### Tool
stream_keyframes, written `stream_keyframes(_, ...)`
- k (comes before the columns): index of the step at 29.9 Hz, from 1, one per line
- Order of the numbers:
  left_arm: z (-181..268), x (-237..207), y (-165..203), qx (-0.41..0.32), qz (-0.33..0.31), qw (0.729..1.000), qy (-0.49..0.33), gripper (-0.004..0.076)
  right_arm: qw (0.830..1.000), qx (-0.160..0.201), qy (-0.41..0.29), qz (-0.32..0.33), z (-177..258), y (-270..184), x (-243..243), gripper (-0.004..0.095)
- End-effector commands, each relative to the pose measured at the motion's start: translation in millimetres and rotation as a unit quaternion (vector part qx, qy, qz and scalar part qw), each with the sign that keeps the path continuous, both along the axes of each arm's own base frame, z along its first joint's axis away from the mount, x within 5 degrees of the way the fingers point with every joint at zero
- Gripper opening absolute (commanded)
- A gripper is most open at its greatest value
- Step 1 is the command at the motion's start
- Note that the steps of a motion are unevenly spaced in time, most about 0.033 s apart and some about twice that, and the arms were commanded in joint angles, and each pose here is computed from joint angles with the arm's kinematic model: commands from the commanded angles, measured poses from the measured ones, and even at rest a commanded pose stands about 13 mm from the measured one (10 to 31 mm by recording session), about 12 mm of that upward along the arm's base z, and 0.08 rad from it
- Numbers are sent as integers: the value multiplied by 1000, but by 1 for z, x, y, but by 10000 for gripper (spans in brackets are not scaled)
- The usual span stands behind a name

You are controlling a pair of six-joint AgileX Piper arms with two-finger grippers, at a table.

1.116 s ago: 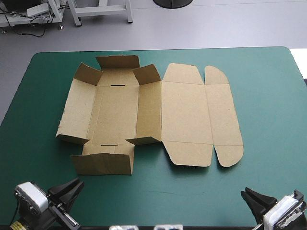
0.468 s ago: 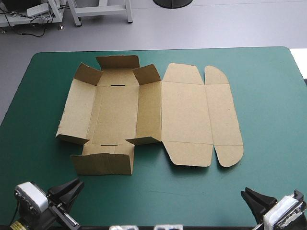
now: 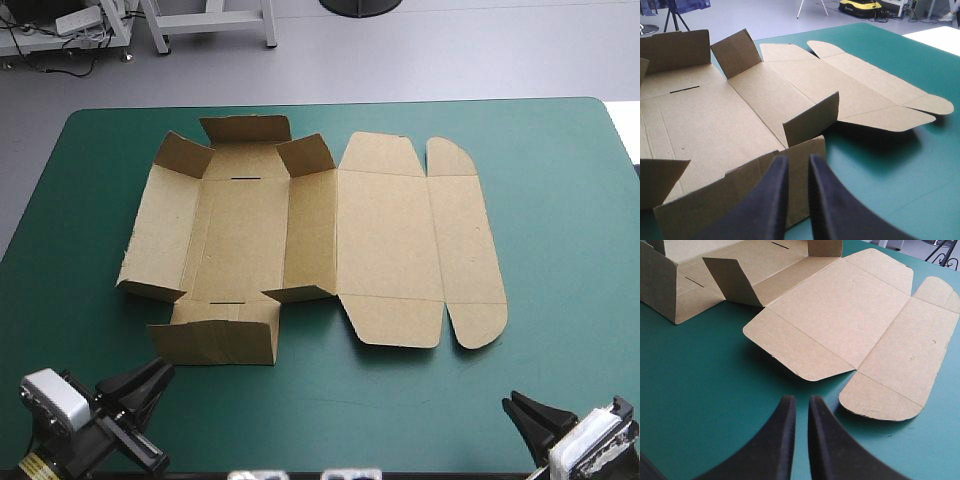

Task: Fold the box

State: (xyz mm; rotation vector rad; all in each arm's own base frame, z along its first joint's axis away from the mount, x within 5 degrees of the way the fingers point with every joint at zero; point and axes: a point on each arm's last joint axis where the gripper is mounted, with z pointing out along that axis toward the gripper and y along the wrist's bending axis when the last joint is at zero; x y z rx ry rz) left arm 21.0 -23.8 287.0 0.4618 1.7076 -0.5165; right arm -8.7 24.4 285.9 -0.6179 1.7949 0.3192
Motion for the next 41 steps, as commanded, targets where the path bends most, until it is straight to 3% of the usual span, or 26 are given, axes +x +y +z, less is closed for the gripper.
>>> stream_keyframes(1, 33, 5, -2, -41, 7, 999, -34, 101, 999, 21, -35, -12, 13, 0, 2, 83)
stream_keyframes(8, 81, 37, -16, -2, 19, 999, -26, 101, 999, 21, -34, -12, 13, 0, 3, 83)
stream_keyframes(15, 123, 102, -42, 85, 43, 995, -20, 101, 998, 34, -48, -22, 16, -1, 4, 83)
stream_keyframes(24, 154, 182, -64, 128, 106, 986, -5, 101, 997, 44, -36, -54, 15, -6, 7, 83)
stream_keyframes(29, 151, 216, -36, 127, 184, 974, 27, 101, 997, 42, -36, -55, 15, -6, 7, 83)
stream_keyframes(37, 141, 235, 31, 135, 313, 938, 62, 100, 996, 50, -28, -75, 15, -9, 8, 83)
stream_keyframes(41, 131, 244, 60, 116, 357, 922, 94, 53, 995, 51, -27, -77, 14, -9, 8, 83)
